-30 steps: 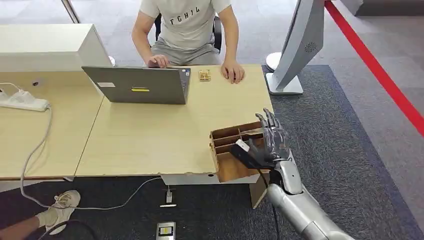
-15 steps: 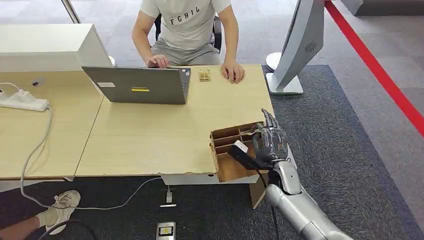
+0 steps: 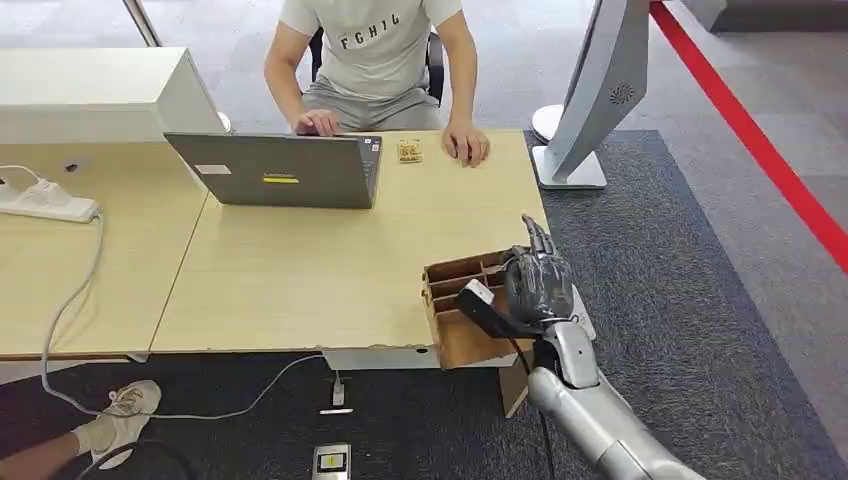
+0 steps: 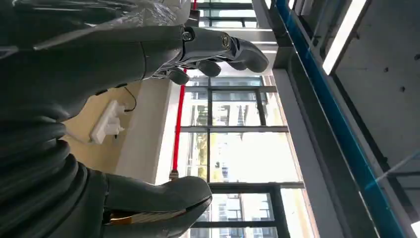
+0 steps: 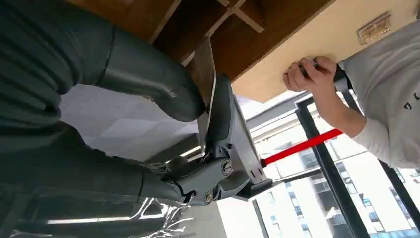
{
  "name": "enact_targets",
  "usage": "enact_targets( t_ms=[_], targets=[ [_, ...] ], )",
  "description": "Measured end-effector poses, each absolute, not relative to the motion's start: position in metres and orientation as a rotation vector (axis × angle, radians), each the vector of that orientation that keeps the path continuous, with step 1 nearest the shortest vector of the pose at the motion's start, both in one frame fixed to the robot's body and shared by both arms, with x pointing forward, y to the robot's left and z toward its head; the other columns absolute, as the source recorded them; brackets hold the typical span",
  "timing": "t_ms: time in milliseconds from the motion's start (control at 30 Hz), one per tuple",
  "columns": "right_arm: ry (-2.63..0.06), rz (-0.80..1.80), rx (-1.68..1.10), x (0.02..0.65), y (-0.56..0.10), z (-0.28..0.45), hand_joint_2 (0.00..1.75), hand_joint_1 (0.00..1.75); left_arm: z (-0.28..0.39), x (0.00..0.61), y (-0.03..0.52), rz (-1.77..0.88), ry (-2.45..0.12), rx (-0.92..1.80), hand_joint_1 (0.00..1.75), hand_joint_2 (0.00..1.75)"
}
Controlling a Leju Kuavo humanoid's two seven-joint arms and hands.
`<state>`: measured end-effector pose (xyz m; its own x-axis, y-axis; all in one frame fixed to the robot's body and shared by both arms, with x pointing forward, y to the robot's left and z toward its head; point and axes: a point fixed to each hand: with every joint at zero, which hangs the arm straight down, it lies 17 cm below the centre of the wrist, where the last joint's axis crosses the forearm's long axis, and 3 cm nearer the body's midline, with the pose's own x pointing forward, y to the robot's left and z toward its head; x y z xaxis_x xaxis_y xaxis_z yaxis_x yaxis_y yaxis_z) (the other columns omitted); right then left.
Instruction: Pass the card to the sensor for recognition and then transmit it.
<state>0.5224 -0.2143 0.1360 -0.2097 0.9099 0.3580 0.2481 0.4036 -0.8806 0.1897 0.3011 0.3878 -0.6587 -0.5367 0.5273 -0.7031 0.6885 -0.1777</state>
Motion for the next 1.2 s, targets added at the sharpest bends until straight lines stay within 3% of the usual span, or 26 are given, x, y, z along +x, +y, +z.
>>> enact_targets(
  t_ms=[300,833,1200],
  targets=[
    [-1.750,0.832,-1.067,0.517,-0.216,0.154,1.75,1.75,0.385,0.190,0.306,0.549,-2.454,0.931,0.00,1.75],
    [-2.180,0.611,-1.100,0.462,-0.187,0.297,1.75,1.75,0.380,0.191,0.313,0.583,-2.448,0.879,0.00,1.75],
    [-2.262,0.530,-1.065,0.482,-0.156,0.347,1.75,1.75,0.379,0.192,0.316,0.599,-2.452,0.846,0.00,1.75]
  ],
)
